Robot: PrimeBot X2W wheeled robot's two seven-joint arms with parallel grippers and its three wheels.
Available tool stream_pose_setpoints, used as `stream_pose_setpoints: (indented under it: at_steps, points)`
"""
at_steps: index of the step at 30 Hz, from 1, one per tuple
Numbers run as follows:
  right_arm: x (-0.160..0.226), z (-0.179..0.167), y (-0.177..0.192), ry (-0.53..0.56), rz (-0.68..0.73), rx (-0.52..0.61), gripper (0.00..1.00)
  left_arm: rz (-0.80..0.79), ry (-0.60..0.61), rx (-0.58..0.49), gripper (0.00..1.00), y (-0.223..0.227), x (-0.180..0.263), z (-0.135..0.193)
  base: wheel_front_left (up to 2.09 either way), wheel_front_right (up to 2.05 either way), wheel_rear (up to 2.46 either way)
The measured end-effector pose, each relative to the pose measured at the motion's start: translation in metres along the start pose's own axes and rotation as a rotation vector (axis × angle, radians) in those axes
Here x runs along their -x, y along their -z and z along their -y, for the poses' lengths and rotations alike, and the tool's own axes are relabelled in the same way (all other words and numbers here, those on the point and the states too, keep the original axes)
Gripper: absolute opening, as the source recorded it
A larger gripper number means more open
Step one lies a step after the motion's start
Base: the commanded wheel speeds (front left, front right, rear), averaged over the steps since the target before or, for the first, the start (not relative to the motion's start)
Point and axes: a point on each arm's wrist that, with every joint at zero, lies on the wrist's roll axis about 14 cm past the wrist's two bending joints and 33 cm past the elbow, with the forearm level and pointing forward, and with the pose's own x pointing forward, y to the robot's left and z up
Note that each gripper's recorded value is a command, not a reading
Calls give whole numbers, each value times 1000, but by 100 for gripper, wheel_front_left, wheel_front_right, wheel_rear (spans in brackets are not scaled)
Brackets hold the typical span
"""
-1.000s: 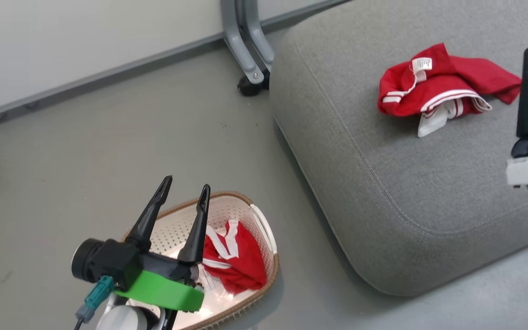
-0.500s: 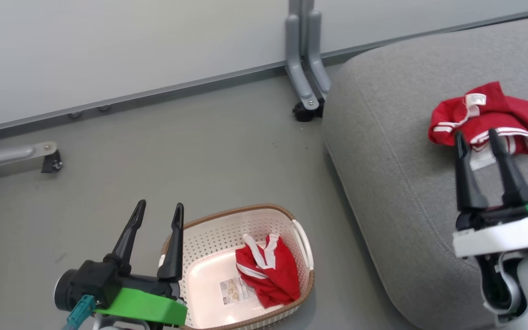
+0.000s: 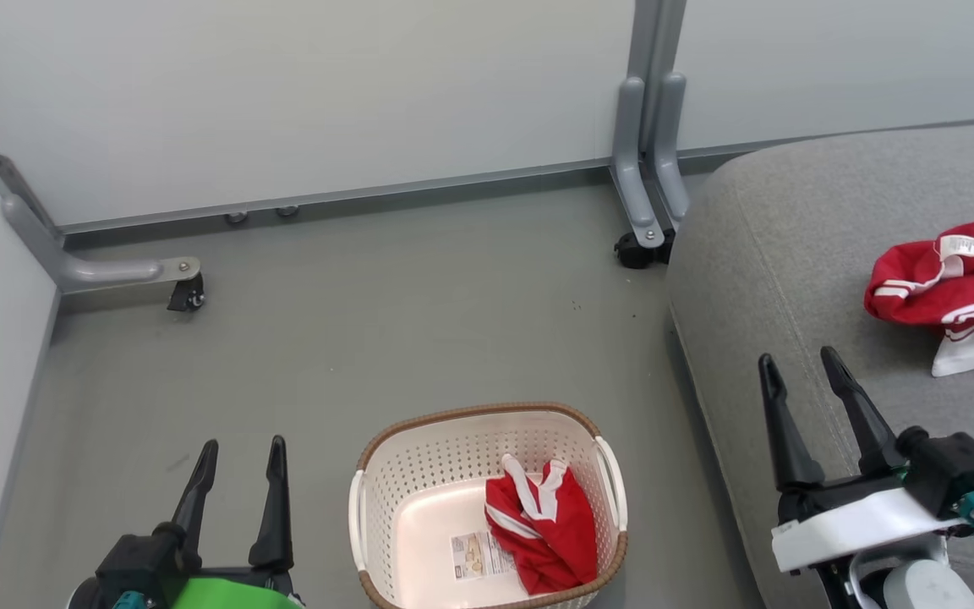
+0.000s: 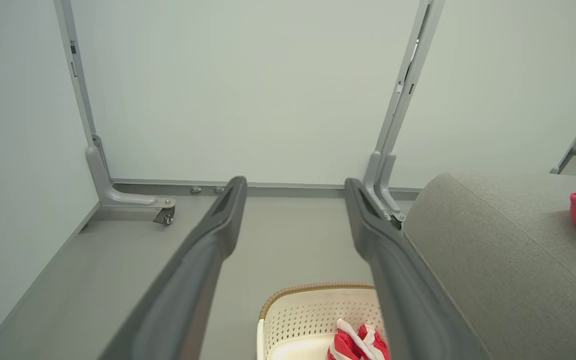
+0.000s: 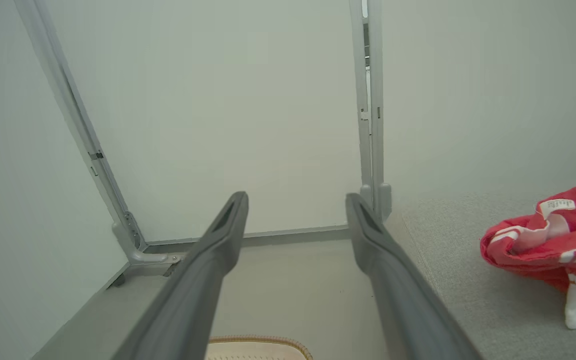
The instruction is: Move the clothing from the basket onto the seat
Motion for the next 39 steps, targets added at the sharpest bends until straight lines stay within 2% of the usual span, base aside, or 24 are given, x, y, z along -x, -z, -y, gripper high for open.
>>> stream_pose_setpoints:
  at_steps: [3, 13, 39]
  points:
    - [0, -10, 1, -38, -6, 54, 100, -10, -26, 1, 100, 3, 7, -7, 0, 0, 0]
    - [1, -11, 7, -17, -17, 65, 100, -53, -78, 3, 100, 17, 18, -21, 0, 0, 0]
    - [9, 1, 10, 33, -29, 59, 100, -72, -51, 13, 100, 23, 15, -12, 0, 0, 0]
